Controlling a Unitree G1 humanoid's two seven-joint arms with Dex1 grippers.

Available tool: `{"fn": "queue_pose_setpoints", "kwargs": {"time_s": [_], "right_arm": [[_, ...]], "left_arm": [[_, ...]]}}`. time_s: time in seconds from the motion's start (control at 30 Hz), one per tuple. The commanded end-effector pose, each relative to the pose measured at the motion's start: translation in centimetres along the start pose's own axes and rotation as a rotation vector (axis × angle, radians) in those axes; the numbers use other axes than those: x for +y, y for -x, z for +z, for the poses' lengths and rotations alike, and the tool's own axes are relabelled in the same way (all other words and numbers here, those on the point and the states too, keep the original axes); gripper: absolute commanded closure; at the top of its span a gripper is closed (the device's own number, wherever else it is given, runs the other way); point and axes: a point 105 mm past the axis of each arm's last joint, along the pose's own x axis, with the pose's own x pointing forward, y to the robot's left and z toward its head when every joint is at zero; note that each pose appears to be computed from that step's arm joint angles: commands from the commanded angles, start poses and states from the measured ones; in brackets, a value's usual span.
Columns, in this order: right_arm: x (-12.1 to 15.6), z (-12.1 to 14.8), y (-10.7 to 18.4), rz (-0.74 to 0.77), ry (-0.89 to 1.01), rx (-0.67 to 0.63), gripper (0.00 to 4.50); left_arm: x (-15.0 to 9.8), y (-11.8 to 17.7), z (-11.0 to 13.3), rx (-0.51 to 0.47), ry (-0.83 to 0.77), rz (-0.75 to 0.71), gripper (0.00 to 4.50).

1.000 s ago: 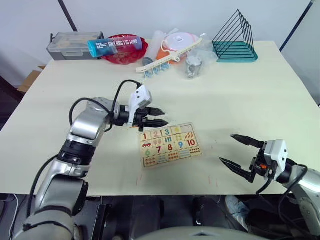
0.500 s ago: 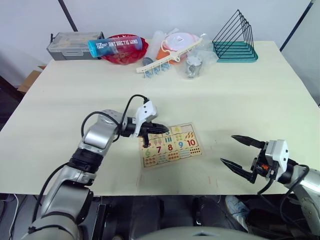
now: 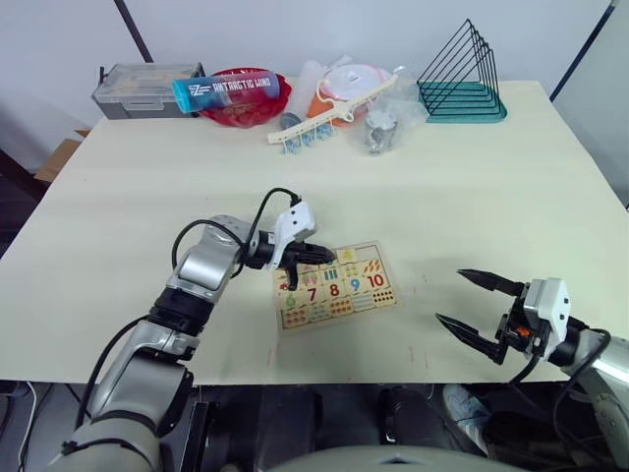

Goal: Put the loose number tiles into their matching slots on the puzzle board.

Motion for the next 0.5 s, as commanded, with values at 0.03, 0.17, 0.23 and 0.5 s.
{"fn": "queue_pose_setpoints", "kwargs": {"time_s": [0.03,0.17,0.23,0.5], "right_arm": [[-0.1,1.4,0.2,-0.004,0.054,-0.032,0.0],[-0.1,1.4,0.2,-0.001,0.055,-0.032,0.0],[-0.1,1.4,0.1,0.001,0.055,-0.032,0.0],[-0.1,1.4,0.1,0.004,0.055,-0.034,0.0]], "left_arm": [[-0.2,-0.4,0.3,0.01,-0.023,-0.016,4.46],[-0.3,-0.5,0.3,0.012,-0.024,-0.02,4.46],[-0.4,-0.4,0.2,0.014,-0.023,-0.021,4.46],[0.0,0.7,1.3,-0.031,-0.044,-0.001,4.46]]}}
